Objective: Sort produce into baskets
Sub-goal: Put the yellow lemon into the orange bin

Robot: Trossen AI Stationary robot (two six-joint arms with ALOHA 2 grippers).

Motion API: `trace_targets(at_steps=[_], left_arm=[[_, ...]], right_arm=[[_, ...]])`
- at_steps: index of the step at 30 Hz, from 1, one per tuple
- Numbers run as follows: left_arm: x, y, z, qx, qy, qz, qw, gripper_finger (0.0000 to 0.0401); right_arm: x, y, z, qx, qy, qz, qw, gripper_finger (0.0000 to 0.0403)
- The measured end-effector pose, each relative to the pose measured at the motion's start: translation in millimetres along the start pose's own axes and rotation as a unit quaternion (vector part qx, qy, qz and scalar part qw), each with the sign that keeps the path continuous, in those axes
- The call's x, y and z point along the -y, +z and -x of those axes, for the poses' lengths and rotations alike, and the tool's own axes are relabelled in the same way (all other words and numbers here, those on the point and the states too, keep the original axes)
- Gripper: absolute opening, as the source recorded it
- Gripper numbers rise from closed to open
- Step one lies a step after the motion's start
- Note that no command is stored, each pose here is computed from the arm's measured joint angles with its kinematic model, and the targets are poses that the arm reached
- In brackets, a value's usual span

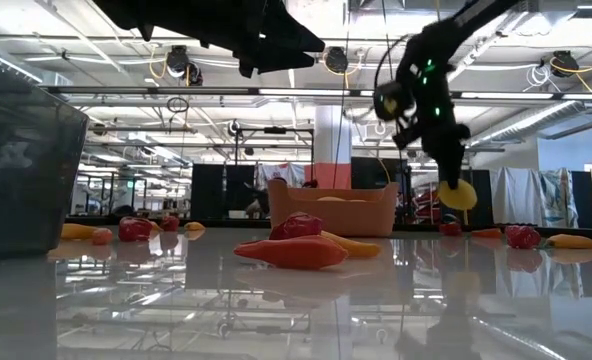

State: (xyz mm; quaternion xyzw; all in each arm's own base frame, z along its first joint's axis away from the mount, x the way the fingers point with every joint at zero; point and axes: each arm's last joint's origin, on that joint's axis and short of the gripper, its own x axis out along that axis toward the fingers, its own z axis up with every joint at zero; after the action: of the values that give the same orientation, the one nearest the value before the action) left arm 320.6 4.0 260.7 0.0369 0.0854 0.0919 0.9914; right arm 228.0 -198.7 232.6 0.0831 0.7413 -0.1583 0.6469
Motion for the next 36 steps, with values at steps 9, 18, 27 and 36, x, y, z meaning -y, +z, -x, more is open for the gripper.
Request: trace_targets(at_steps=[9,18,27,36], left_arm=[[-1,-1,0,-0.008,0.015,0.0,1.0,0.0242],[-6,-8,0,-0.039,0.049,0.007,0.998,0.0242],[-9,-9,0,-0.046,0.072,0.016,0.996,0.0242],[-9,-9,0,-0.046,0.073,0.016,0.996,0.0242]], right_arm=[[-38,-5,51,0.173,0.039,0.049,0.983,0.016],[-79,26,65,0.297,0.053,0.105,0.948,0.016],[-100,56,32,0.257,0.068,0.099,0.959,0.016],[-104,72,1,0.21,0.071,0.116,0.968,0.016]])
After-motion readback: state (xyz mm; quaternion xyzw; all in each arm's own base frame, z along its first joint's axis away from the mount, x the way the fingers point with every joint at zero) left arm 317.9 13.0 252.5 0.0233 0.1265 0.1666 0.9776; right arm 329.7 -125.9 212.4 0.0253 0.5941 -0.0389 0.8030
